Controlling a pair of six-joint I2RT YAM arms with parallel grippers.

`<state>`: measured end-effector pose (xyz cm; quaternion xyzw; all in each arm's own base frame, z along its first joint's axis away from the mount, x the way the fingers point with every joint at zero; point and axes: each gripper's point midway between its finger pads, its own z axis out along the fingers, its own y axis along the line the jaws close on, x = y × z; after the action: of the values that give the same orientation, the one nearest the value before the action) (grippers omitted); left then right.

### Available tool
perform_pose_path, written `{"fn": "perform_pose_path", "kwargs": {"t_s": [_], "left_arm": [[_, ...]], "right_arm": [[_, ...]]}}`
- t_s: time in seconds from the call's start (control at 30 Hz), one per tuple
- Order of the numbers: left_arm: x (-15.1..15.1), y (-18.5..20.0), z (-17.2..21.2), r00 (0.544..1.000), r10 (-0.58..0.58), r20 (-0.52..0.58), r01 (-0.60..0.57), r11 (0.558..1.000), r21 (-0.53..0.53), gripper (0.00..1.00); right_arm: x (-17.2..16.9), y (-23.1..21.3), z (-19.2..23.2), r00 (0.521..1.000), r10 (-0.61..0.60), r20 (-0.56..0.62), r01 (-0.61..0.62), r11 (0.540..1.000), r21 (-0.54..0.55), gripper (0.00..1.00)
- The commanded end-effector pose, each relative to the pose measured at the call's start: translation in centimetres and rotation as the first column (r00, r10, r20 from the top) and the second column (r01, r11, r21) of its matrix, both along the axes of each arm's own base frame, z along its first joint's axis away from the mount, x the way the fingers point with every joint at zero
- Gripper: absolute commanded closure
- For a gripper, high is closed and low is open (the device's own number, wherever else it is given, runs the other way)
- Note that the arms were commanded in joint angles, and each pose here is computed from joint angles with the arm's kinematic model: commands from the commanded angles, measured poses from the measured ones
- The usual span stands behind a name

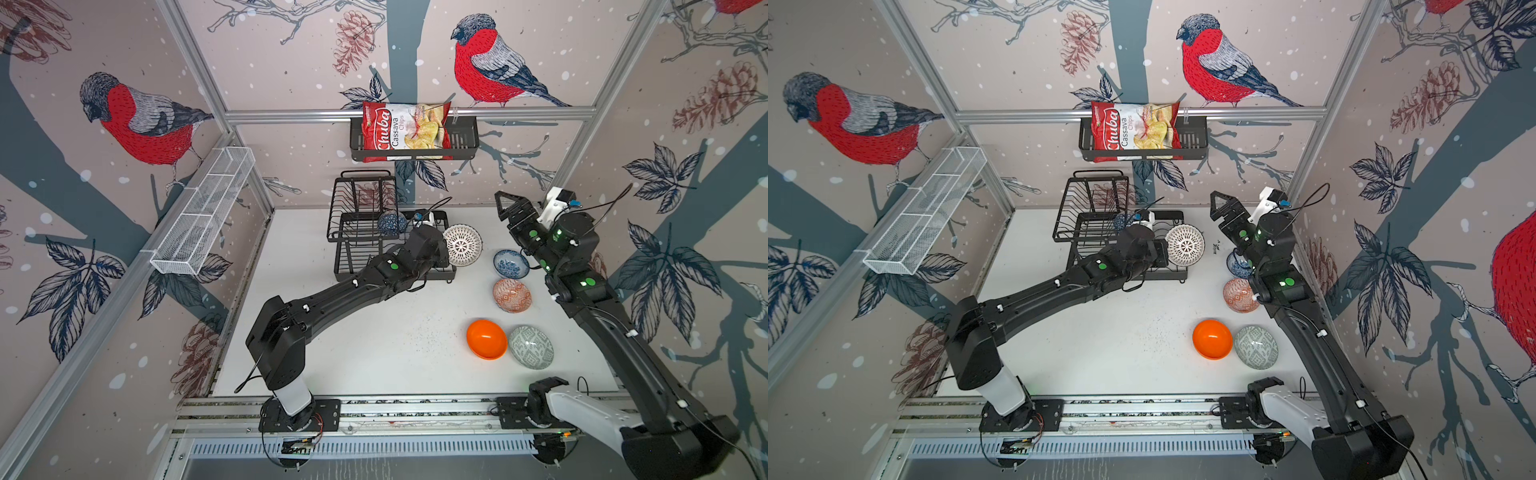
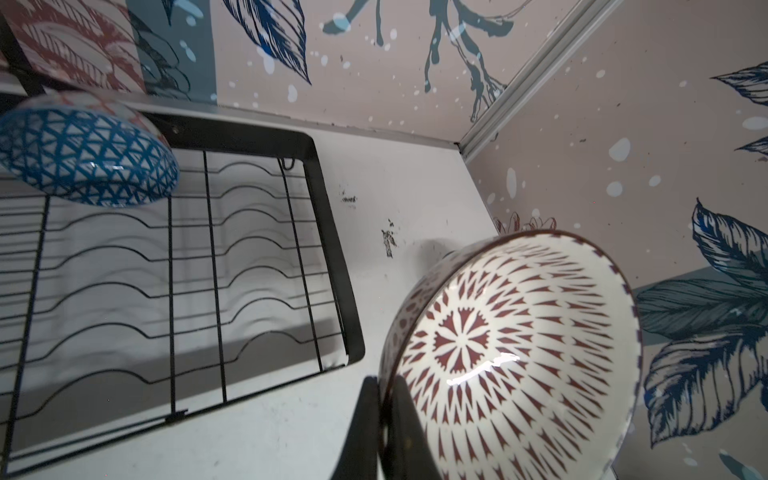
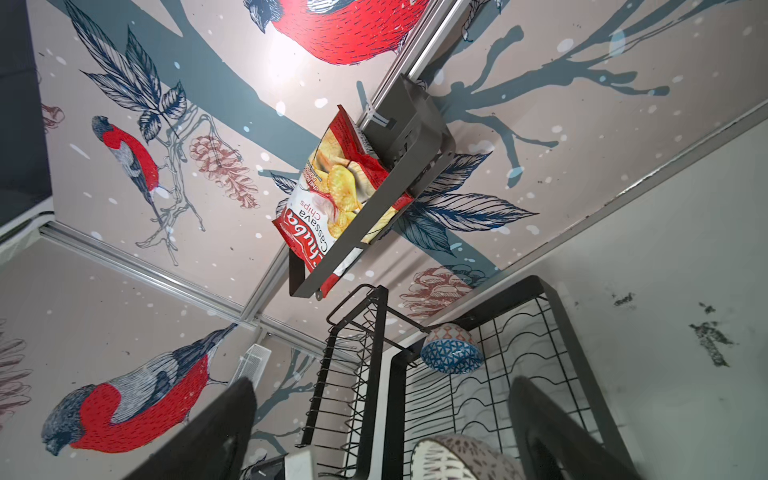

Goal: Load the bowls into the dish rack
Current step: 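Lift the maroon bowl toward the rack with the left gripper while right gripper approaches, then grasp the maroon bowl with the right gripper while left gripper holds it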

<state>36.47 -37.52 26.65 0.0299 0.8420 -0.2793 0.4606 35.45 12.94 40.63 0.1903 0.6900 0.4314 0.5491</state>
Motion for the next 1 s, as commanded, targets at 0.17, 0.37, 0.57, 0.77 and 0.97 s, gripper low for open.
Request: {"fn": "perform_pose_path", "kwargs": {"t_s": [0.17, 0.37, 0.57, 0.77, 0.97], "left_arm": [[4.0, 1.8, 4.6, 0.929, 0.236, 0.286, -0.236, 0.971, -0.036, 1.00], [4.3, 2.3, 5.0, 0.863, 0.310, 0.400, -0.317, 0.947, -0.049, 1.00], [3.4, 2.1, 5.6, 0.813, 0.322, 0.486, -0.331, 0.941, -0.069, 1.00], [3.2, 2.1, 5.7, 0.797, 0.327, 0.507, -0.339, 0.938, -0.072, 1.00], [3.3, 2.0, 5.3, 0.788, 0.324, 0.523, -0.344, 0.937, -0.062, 1.00]], "right_arm": [[-0.9, 2.8, 2.5, 0.991, 0.124, 0.056, -0.132, 0.973, 0.189, 0.11], [-0.3, 5.4, 1.2, 0.982, 0.187, 0.017, -0.185, 0.950, 0.251, 0.18], [0.5, 6.9, -0.2, 0.973, 0.231, -0.011, -0.214, 0.917, 0.336, 0.25], [1.3, 7.4, -1.2, 0.972, 0.229, -0.046, -0.196, 0.906, 0.375, 0.29], [2.1, 8.2, -1.6, 0.965, 0.255, -0.053, -0.210, 0.880, 0.426, 0.32]]}}
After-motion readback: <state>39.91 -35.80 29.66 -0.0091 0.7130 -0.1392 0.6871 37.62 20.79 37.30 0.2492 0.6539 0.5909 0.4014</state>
